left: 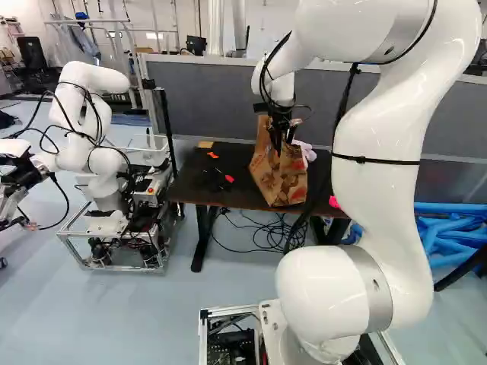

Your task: Pick up the bag on the ground and place it on the table

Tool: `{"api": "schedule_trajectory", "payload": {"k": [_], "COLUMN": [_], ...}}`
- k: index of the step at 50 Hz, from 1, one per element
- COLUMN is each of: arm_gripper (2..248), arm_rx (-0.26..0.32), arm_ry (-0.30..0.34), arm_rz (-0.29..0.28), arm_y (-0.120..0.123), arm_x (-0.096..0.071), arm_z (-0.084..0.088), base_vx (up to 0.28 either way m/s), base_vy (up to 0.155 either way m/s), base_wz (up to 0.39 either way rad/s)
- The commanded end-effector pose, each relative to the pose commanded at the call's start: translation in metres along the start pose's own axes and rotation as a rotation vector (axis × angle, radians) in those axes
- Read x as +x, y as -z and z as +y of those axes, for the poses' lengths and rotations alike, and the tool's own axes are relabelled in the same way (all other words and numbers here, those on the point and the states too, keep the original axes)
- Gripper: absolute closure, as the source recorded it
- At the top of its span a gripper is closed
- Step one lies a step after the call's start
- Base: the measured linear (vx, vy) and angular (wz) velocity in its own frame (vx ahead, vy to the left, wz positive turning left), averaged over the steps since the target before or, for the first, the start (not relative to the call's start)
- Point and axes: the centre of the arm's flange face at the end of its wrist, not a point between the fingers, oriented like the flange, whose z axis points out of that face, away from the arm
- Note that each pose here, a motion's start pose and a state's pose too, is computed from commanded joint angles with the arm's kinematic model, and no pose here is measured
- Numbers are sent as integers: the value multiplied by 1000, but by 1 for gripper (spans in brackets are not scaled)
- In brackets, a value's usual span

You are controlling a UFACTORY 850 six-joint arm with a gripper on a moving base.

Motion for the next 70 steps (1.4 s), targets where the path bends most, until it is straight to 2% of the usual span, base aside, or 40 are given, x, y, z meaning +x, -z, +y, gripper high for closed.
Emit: {"api": "schedule_trajectory", "payload": {"k": [3,4,8,9,13,14,18,19,24,25,29,30,34,35,70], "arm_gripper": [224,211,211,178,178,144,144,108,108,73,73,36,36,4,3], "arm_rx": [0,0,0,0,0,0,0,0,0,0,0,0,0,0,-8], "arm_ry": [0,0,0,0,0,0,0,0,0,0,0,0,0,0,-12], "arm_rz": [0,0,0,0,0,0,0,0,0,0,0,0,0,0,82], "arm_y": [0,0,0,0,0,0,0,0,0,0,0,0,0,0,48], "arm_x": [0,0,0,0,0,0,0,0,0,0,0,0,0,0,-22], "arm_z": [0,0,0,0,0,0,0,0,0,0,0,0,0,0,5], "base_vx": [0,0,0,0,0,0,0,0,0,0,0,0,0,0,0], "base_vy": [0,0,0,0,0,0,0,0,0,0,0,0,0,0,0], "base_wz": [0,0,0,0,0,0,0,0,0,0,0,0,0,0,0]}}
